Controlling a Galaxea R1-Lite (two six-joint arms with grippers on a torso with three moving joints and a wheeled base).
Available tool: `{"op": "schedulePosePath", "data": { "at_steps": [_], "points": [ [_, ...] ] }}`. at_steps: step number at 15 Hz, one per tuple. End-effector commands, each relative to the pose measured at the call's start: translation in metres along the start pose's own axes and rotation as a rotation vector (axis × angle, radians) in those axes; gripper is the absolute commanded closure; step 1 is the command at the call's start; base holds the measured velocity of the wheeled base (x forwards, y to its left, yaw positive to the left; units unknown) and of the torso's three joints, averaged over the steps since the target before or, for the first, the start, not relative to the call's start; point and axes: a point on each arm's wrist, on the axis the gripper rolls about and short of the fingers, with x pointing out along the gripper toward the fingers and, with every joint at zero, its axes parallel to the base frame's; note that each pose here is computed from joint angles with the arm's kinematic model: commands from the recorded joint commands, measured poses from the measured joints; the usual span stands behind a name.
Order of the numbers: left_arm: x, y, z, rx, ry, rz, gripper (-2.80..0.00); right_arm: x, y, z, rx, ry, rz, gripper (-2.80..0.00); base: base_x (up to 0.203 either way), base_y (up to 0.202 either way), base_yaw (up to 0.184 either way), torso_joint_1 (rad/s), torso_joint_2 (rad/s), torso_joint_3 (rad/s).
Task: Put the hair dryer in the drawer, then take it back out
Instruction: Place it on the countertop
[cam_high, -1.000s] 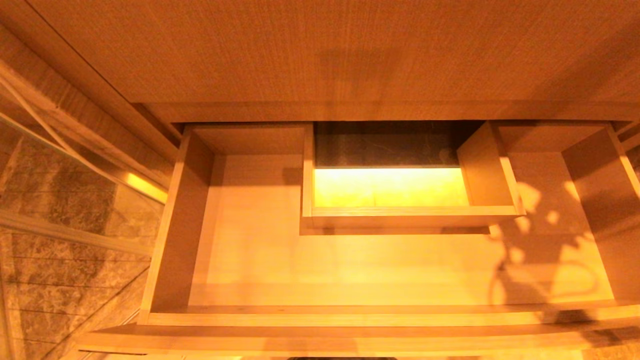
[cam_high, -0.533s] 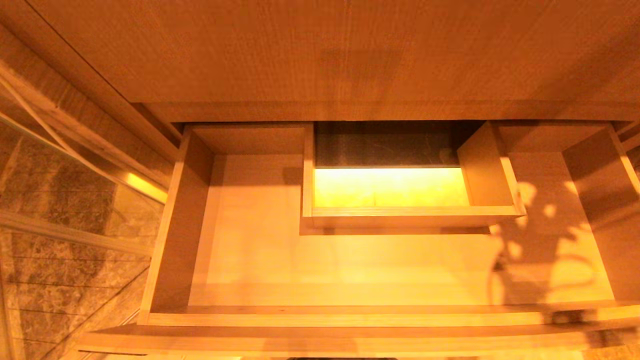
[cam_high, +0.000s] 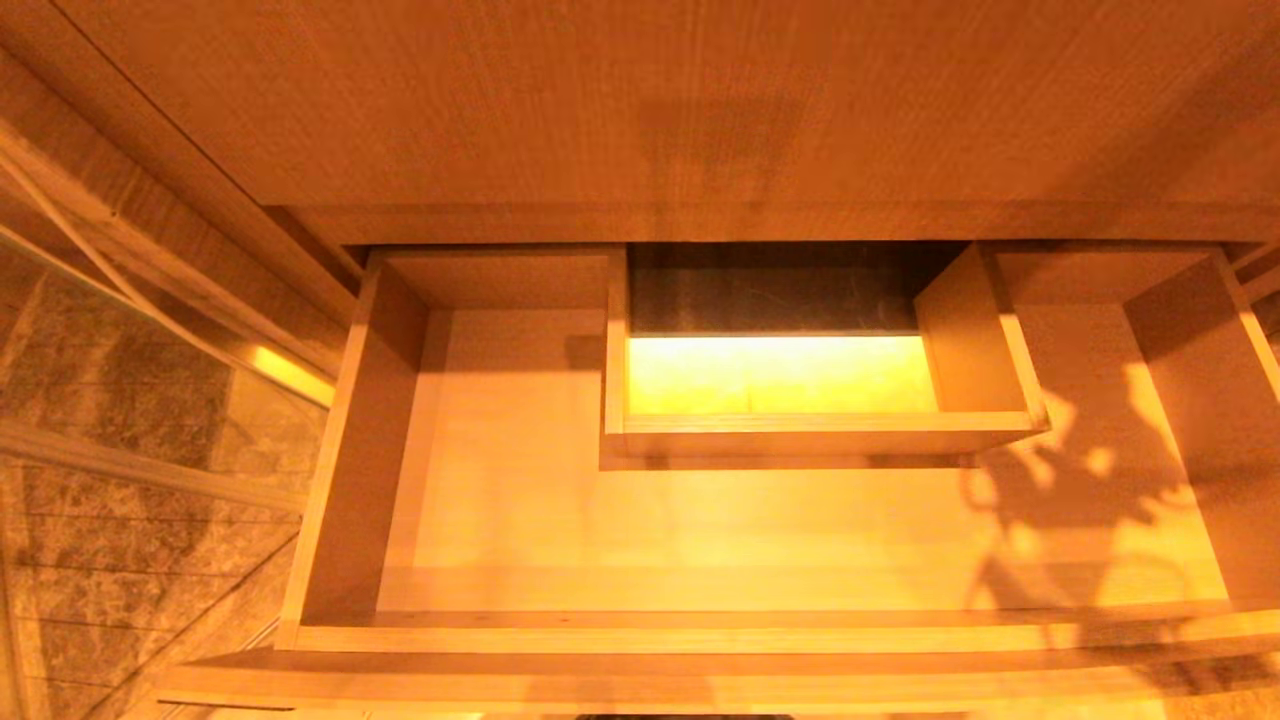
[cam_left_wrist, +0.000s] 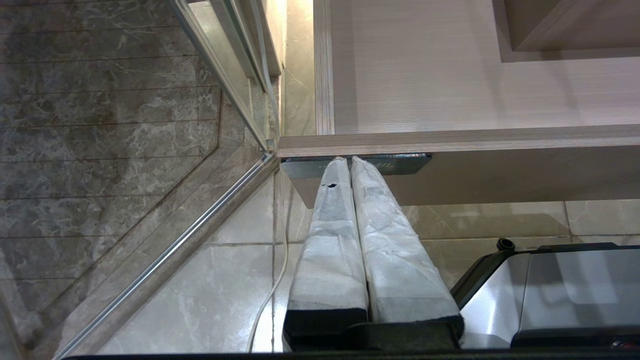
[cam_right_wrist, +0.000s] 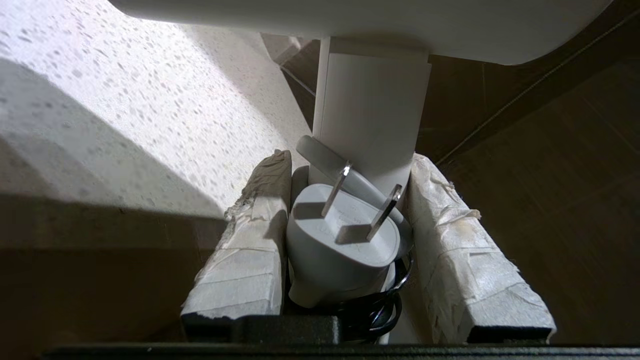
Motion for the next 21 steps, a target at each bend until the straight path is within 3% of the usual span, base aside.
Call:
{"op": "schedulePosePath", "data": {
  "at_steps": [1,14,21],
  "points": [
    [0.0,0.0,0.0,0.001,0.001,0.0,0.0,-0.026,-0.009,0.009,0.002,-0.013,-0.011,0.0,0.0,0.0,0.0,0.0,0.0,0.0],
    [0.0,0.0,0.0,0.0,0.001,0.0,0.0,-0.01,-0.005,0.005,0.006,-0.02,-0.025,0.0,0.0,0.0,0.0,0.0,0.0,0.0],
    [0.0,0.0,0.0,0.0,0.001,0.0,0.0,0.037,0.013,-0.013,0.006,-0.014,-0.019,0.0,0.0,0.0,0.0,0.0,0.0,0.0]
  ]
}}
